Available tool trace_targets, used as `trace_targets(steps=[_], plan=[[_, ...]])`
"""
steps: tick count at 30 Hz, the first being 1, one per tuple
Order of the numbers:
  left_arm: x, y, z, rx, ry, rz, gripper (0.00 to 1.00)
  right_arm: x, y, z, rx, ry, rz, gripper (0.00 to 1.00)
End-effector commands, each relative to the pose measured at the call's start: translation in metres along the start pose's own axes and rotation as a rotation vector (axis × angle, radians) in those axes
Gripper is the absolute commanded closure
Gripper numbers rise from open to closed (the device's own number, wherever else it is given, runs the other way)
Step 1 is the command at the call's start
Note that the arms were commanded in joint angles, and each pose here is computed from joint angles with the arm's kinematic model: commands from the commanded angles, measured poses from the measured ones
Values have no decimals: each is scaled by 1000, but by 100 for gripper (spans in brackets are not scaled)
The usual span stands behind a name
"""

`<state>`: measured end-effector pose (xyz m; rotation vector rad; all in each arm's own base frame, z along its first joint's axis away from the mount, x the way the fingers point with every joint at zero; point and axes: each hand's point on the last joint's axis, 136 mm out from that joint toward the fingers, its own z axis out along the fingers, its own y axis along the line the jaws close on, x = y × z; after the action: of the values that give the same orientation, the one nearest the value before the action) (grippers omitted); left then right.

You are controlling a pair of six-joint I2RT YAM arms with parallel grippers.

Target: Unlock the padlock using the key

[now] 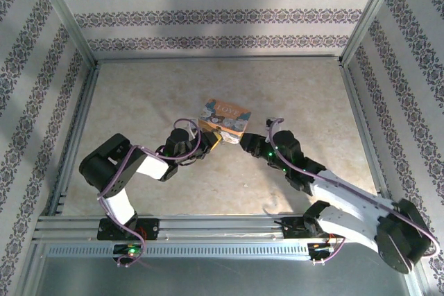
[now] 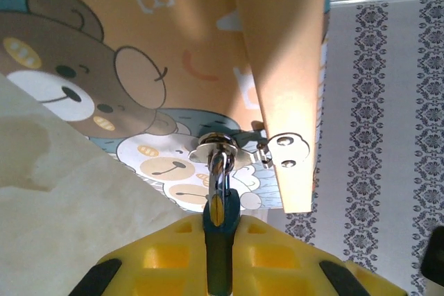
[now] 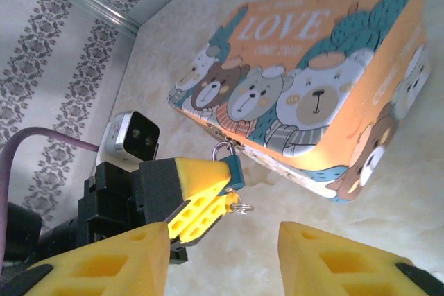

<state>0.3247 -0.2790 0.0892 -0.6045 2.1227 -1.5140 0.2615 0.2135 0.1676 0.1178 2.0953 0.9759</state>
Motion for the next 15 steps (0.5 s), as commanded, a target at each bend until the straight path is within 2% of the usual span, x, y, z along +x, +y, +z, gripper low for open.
trace_targets(steps=[1,6,15], plan=[[4,-14,-5,21,-7,40,91,-10,-8,-17,90,-6,-232,52],[3,-21,-10,16,-18,41,93,-28,1,-37,141,-8,-529,51],[3,-19,-23,-39,-39,-10,97,-40,26,-56,78,-88,-962,52]])
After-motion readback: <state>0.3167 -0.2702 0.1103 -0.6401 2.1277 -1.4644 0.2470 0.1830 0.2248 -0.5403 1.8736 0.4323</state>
